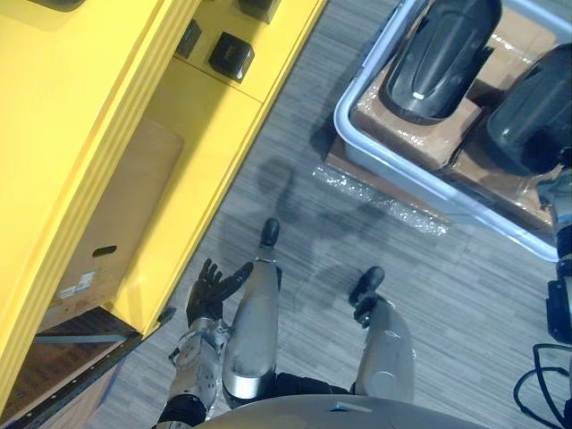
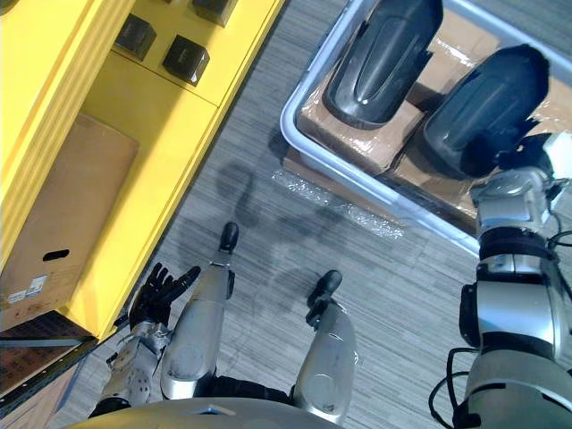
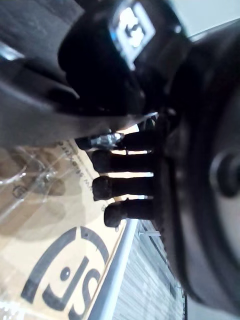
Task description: Walk over and take three plastic housings, then place them on the shelf
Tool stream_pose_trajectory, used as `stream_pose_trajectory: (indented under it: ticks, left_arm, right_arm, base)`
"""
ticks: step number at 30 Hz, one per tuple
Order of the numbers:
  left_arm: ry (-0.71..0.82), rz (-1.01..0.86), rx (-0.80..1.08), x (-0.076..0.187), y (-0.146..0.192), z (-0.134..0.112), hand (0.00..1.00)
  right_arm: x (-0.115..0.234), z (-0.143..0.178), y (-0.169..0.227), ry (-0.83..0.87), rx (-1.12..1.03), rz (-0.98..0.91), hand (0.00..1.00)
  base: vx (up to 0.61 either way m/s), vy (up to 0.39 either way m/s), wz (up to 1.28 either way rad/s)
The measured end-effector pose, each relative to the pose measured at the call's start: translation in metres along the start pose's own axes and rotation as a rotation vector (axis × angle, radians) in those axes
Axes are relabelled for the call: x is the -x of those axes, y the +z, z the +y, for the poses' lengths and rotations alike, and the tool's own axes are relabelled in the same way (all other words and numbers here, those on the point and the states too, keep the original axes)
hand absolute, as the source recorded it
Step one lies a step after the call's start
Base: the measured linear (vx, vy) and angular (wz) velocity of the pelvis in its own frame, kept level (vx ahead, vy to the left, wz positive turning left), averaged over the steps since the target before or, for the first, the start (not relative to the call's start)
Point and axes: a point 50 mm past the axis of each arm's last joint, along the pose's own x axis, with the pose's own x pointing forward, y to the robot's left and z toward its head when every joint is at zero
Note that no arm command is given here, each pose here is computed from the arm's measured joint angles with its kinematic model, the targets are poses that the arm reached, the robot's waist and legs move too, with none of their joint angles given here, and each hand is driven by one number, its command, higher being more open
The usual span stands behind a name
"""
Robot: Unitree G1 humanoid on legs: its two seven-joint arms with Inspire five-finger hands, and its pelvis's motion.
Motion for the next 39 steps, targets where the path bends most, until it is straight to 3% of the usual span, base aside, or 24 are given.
stream_pose_trajectory:
  ticks: [7, 14, 19, 25, 31, 36, 39]
  left_arm:
    - [0.019, -0.015, -0.031, -0.001, 0.006, 0.008, 1.0]
    - [-0.016, -0.115, -0.118, -0.003, 0.03, 0.007, 1.0]
    - [-0.145, -0.308, -0.313, -0.003, 0.079, -0.015, 1.0]
    - [-0.243, -0.403, -0.46, -0.022, 0.128, -0.048, 1.0]
    - [-0.259, -0.46, -0.577, -0.037, 0.175, -0.062, 1.0]
    - [-0.368, -0.448, -0.648, -0.041, 0.199, -0.075, 1.0]
    - [-0.516, -0.319, -0.516, -0.043, 0.199, -0.091, 1.0]
  right_arm:
    - [0.01, 0.027, -0.024, 0.054, -0.024, 0.017, 0.0]
    - [0.011, 0.021, -0.026, -0.026, -0.039, -0.015, 0.0]
    - [0.014, 0.014, -0.017, -0.114, -0.033, -0.085, 0.0]
    - [0.019, 0.015, -0.01, -0.138, 0.046, -0.198, 0.0]
    - [0.029, 0.028, -0.001, -0.108, 0.14, -0.334, 0.0]
    - [0.041, 0.033, 0.019, -0.1, 0.171, -0.506, 0.0]
    - [0.051, 0.039, 0.033, -0.074, 0.176, -0.62, 0.0]
  base:
    - [0.02, -0.038, 0.0]
    - [0.01, -0.023, -0.1]
    - [0.01, 0.004, -0.2]
    - [0.0, 0.003, -0.13]
    - [-0.03, -0.003, -0.09]
    - [0.0, 0.004, -0.1]
    - [0.0, 0.001, -0.01]
